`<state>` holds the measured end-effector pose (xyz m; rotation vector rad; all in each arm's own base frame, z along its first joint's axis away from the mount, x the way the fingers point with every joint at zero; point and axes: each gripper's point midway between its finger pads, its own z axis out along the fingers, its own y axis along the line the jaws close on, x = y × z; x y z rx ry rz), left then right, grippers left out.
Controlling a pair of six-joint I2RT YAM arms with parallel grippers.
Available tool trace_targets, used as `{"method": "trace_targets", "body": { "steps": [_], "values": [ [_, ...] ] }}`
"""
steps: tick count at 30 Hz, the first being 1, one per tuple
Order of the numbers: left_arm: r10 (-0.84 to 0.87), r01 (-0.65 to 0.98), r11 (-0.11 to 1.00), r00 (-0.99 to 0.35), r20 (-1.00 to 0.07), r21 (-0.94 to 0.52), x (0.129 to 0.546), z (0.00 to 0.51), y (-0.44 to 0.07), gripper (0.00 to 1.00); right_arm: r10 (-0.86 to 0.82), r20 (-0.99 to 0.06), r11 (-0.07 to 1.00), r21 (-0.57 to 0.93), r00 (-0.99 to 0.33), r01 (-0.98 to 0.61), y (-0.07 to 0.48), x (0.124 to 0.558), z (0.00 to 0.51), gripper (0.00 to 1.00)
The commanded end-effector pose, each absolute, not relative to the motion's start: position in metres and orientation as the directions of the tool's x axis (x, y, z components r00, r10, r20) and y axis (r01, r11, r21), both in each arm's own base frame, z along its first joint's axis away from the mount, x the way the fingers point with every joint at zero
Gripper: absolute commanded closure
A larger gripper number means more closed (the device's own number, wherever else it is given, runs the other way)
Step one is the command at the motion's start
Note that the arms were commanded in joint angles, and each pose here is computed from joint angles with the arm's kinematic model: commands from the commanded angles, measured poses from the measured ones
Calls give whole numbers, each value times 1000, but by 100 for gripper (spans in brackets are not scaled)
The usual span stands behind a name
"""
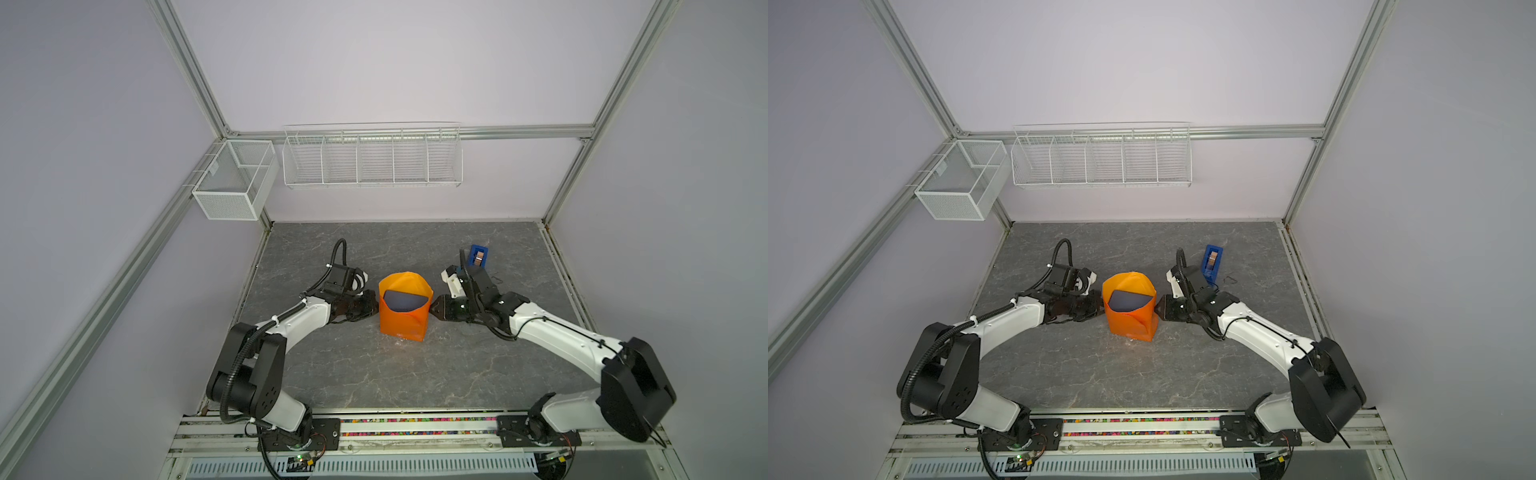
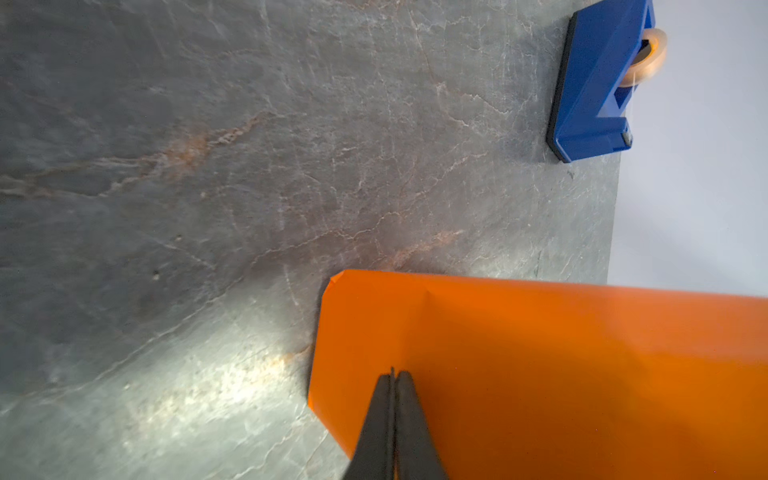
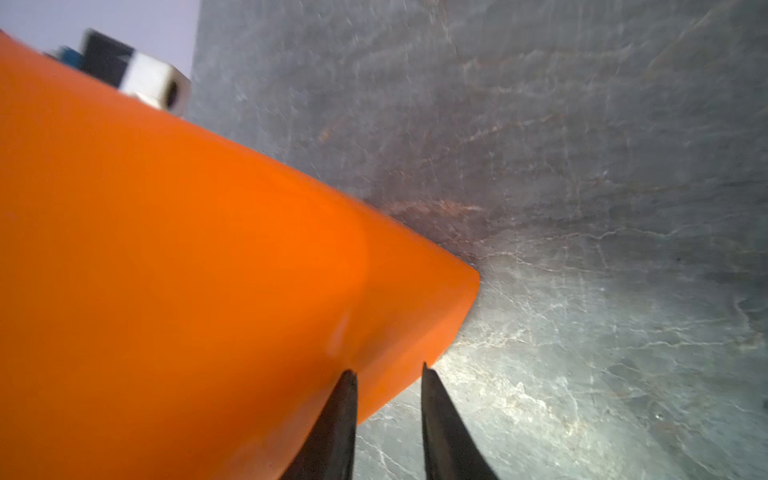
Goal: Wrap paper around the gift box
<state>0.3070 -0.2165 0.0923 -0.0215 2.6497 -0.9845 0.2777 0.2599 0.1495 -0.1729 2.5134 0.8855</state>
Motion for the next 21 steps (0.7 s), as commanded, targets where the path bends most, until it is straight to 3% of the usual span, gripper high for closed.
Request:
{"method": "trace_targets", "body": {
  "steps": [1, 4, 6, 7, 12, 17, 21],
  "values": [
    [-119, 135, 795, -921, -371, -592, 315, 115, -200, 90, -4, -528, 822, 482, -849, -303, 238, 270, 147, 56],
    [-126, 173, 809, -882, -454, -561, 318, 132, -183, 82, -39, -590, 797, 469, -807, -381, 236, 261, 158, 35],
    [-134, 183, 833, -849, -511, -521, 318, 144, -169, 75, -56, -636, 771, 462, -770, -438, 236, 256, 166, 11],
    [-136, 187, 844, -832, -538, -503, 317, 151, -163, 71, -70, -660, 756, 454, -748, -472, 237, 254, 169, 8],
    [-117, 277, 848, -734, -669, -452, 311, 180, -153, 44, -128, -731, 718, 398, -670, -572, 241, 250, 166, 12],
    [-71, 503, 751, -583, -810, -428, 293, 206, -170, 37, -159, -862, 608, 299, -481, -735, 263, 235, 167, 6],
    [-131, 520, 746, -499, -857, -416, 288, 210, -166, 32, -174, -886, 571, 265, -430, -777, 278, 228, 160, 2]
  ]
}}
